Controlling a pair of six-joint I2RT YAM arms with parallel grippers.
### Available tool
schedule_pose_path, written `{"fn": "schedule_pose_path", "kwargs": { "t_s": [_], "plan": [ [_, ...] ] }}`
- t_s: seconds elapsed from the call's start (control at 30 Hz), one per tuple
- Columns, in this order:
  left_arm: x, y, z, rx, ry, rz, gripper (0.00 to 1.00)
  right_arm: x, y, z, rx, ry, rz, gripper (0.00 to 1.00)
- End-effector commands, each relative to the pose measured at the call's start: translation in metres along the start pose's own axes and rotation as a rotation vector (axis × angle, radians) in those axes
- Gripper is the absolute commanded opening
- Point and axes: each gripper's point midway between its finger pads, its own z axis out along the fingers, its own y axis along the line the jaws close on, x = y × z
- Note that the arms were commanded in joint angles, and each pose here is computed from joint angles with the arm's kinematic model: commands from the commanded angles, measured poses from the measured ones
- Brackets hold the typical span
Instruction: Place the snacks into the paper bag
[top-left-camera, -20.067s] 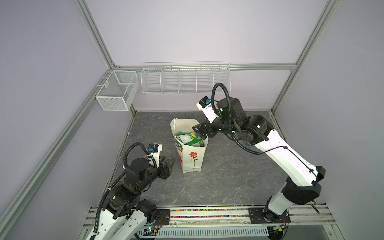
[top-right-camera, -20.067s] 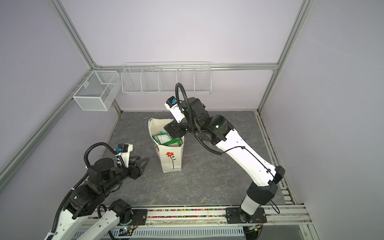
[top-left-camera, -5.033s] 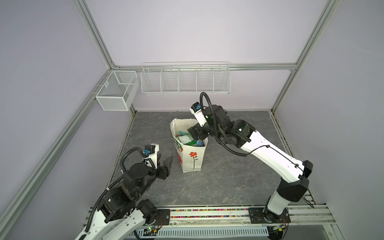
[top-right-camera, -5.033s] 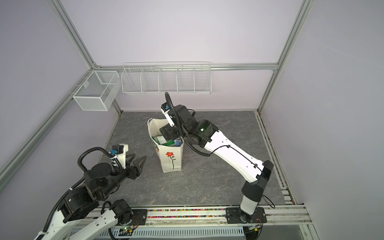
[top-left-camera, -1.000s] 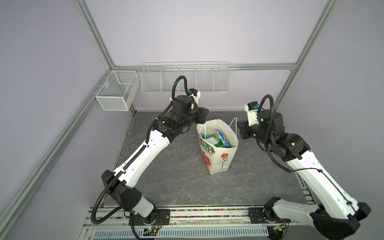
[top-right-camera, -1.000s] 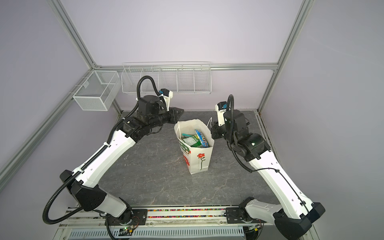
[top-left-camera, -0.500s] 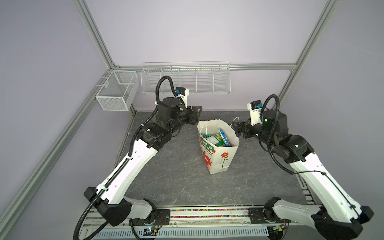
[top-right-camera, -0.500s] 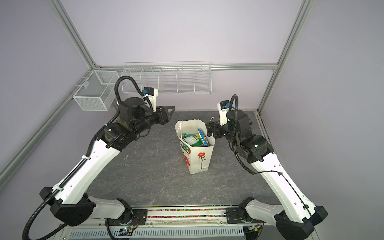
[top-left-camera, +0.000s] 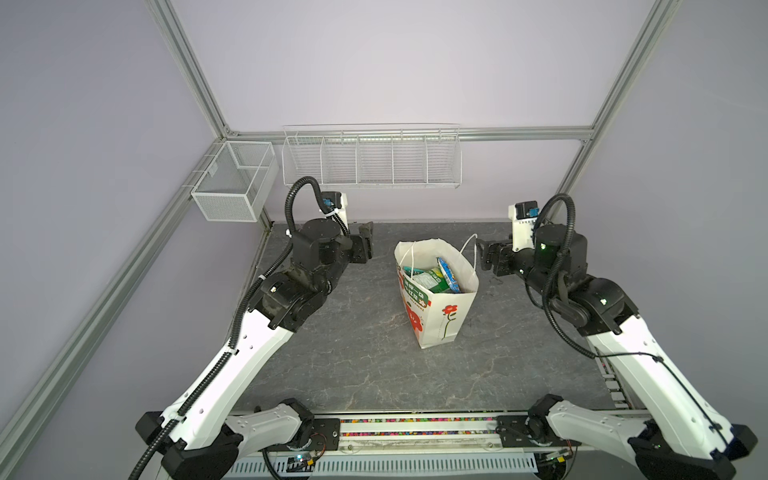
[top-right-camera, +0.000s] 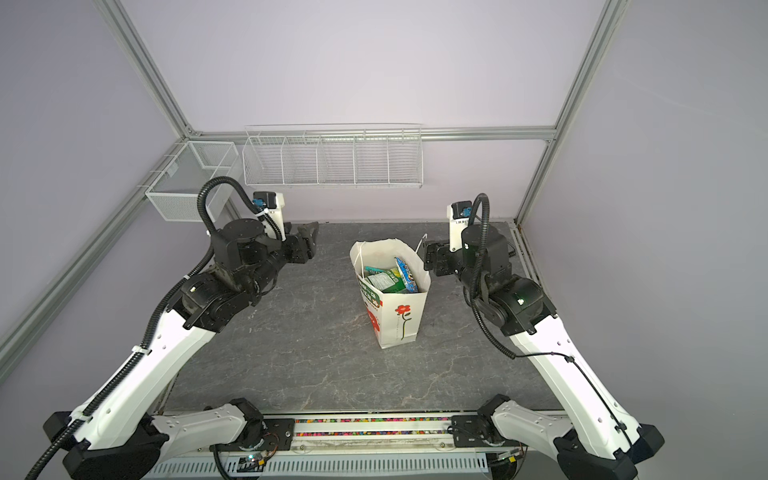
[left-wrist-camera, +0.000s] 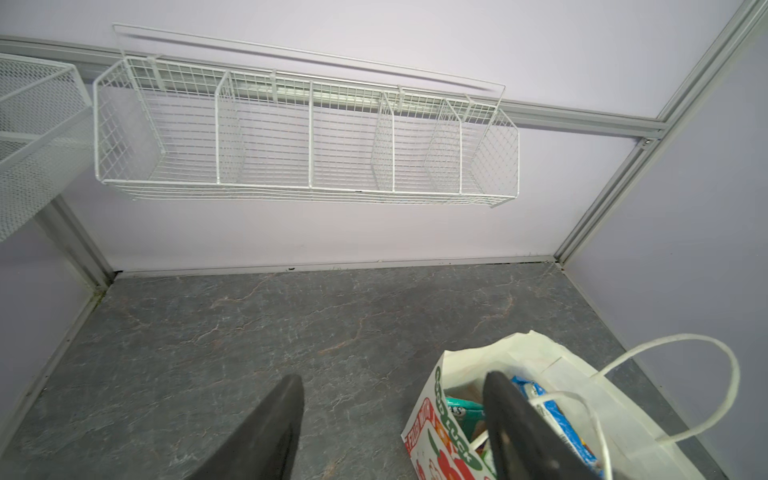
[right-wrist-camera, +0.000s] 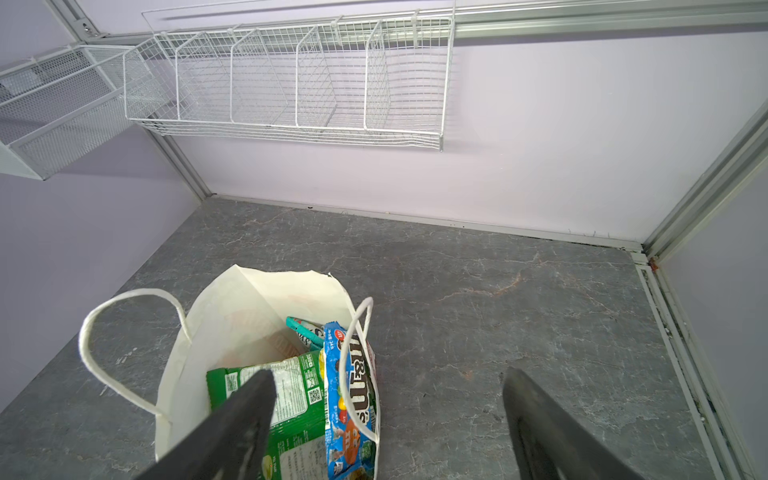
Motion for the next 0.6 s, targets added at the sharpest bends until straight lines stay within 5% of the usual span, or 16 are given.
{"fn": "schedule_pose_path", "kwargs": {
  "t_s": [0.0,0.57],
  "plan": [
    [-0.003,0.017,-0.006,-0.077,-0.035,0.018,0.70,-0.003,-0.013,-0.003,0.057,-0.046,-0.017,0.88],
    [0.023,0.052,-0.014,-0.233,-0.030,0.070,0.72,0.017,-0.059,-0.023,0.236,-0.117,-0.027,0.89]
  ]
}}
